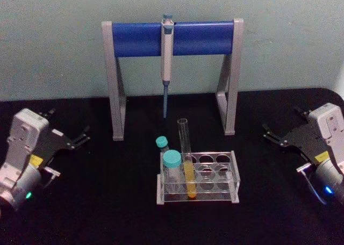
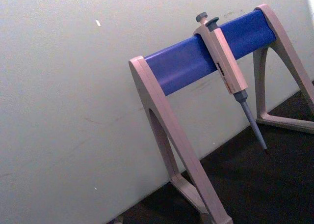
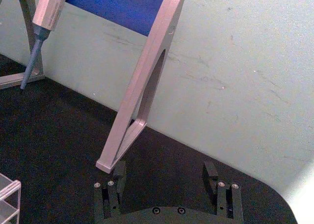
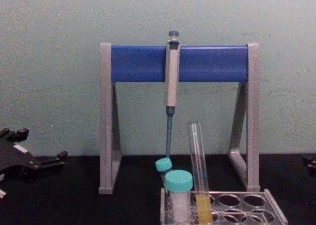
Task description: Pick up the test tube from the test tube rack, shake it, then place it back into the test tube rack.
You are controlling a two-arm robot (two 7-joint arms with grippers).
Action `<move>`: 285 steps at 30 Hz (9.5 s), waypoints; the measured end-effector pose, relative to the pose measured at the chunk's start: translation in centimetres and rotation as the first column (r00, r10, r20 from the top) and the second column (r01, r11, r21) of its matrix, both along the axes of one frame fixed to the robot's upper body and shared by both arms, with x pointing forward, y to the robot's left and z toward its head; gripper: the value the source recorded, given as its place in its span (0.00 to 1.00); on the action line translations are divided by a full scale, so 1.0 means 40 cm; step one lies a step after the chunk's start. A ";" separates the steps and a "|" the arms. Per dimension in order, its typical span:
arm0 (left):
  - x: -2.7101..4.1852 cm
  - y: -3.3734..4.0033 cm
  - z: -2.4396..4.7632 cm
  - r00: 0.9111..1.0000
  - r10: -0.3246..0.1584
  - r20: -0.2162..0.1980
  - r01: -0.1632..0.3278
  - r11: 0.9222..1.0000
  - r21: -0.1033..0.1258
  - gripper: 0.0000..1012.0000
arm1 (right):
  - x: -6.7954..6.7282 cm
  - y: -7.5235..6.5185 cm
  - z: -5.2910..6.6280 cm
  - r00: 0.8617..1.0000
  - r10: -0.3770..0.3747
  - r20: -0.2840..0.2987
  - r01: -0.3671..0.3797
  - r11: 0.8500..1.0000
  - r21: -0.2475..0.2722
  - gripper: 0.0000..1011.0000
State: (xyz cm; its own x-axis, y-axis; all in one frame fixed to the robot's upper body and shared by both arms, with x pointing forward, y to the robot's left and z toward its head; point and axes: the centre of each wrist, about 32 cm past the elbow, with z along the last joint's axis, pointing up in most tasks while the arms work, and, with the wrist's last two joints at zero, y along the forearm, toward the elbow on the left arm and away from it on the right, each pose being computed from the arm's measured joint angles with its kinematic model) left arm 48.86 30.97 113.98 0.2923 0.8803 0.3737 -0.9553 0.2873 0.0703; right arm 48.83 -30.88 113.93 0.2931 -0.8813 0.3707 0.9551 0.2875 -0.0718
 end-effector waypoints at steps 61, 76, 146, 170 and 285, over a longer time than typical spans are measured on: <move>0.000 0.000 0.000 1.000 0.000 0.000 0.000 1.000 0.000 0.99 | 0.001 -0.002 0.001 1.000 0.000 0.002 0.000 1.000 -0.003 0.99; 0.000 0.000 0.000 1.000 0.000 0.000 0.000 1.000 0.000 0.99 | -0.069 0.021 0.015 0.996 0.085 -0.013 -0.084 0.995 0.056 0.99; 0.000 0.000 0.000 1.000 0.000 0.000 0.000 1.000 0.000 0.99 | 0.066 0.202 0.052 0.781 0.608 -0.142 -0.519 0.759 0.394 0.99; 0.000 0.000 0.000 1.000 0.000 0.000 0.000 1.000 0.000 0.99 | 0.068 0.203 0.051 0.782 0.608 -0.136 -0.520 0.757 0.397 0.91; 0.000 0.000 0.000 1.000 0.000 0.000 0.000 1.000 0.000 0.99 | -0.011 0.103 0.129 0.817 0.565 0.112 -0.568 0.759 0.316 0.23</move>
